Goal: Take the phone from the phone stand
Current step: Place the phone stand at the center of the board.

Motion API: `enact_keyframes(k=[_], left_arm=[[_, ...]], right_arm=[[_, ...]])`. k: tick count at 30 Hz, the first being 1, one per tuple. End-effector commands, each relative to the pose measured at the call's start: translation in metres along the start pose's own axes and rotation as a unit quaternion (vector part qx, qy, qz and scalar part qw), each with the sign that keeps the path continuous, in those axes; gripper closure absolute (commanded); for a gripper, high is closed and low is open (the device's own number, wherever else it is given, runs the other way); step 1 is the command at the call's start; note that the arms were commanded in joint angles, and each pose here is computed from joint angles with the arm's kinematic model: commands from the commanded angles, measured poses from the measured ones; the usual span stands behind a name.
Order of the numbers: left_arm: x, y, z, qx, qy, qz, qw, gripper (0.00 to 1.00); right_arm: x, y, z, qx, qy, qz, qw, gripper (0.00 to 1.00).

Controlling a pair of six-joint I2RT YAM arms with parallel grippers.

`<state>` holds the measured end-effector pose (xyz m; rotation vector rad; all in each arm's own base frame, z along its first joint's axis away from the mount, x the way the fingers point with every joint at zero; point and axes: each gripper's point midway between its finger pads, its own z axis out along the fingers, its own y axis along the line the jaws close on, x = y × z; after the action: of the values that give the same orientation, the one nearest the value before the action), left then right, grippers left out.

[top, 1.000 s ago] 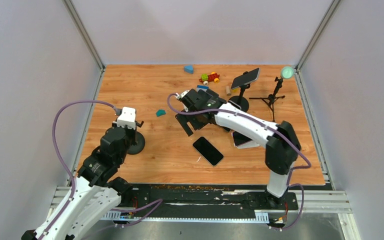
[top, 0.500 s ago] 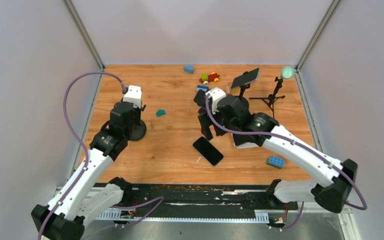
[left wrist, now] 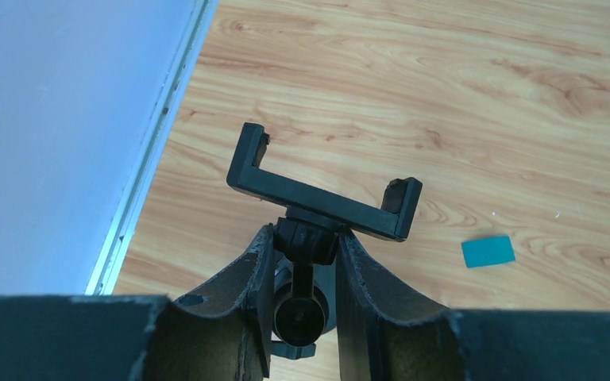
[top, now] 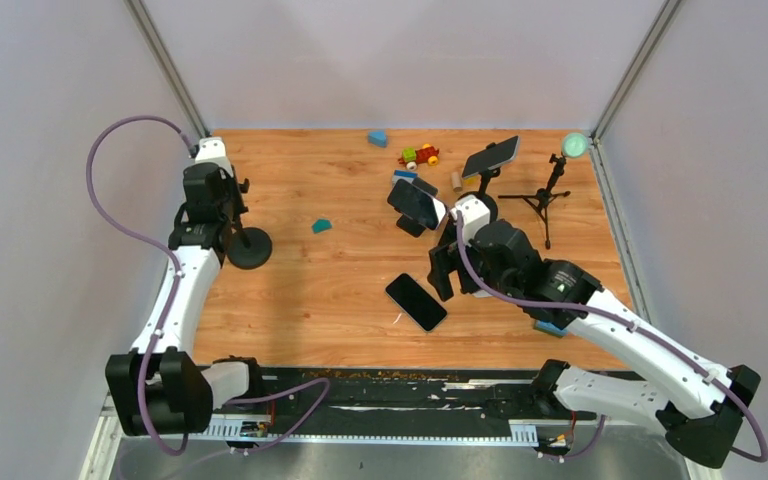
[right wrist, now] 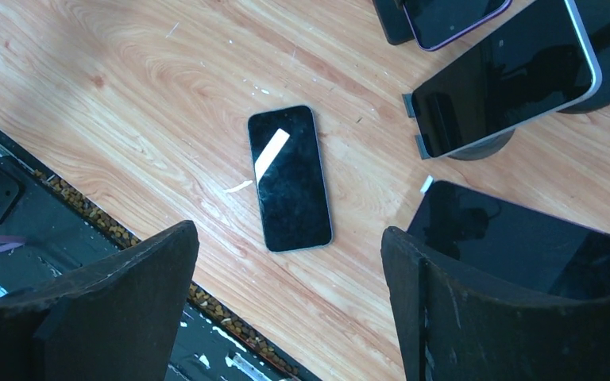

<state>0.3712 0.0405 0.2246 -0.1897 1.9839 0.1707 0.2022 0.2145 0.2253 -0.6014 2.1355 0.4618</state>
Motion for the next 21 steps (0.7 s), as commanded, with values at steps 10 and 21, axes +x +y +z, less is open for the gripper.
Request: enact_keyframes(k=[10, 21], left_arm=[[-0.044, 0.0, 0.01, 0.007, -0.061, -0.055, 0.997, 0.35], [-0.06, 0.016, -0.018, -0.026, -0.085, -0.069, 0.994, 0.05]], right_arm=[[-0.01, -0.012, -0.016, 0.021, -0.051, 0.014, 0.998, 0.13], [-0.004, -0.022, -0.007, 0.056, -0.038, 0.017, 0.998, 0.13]])
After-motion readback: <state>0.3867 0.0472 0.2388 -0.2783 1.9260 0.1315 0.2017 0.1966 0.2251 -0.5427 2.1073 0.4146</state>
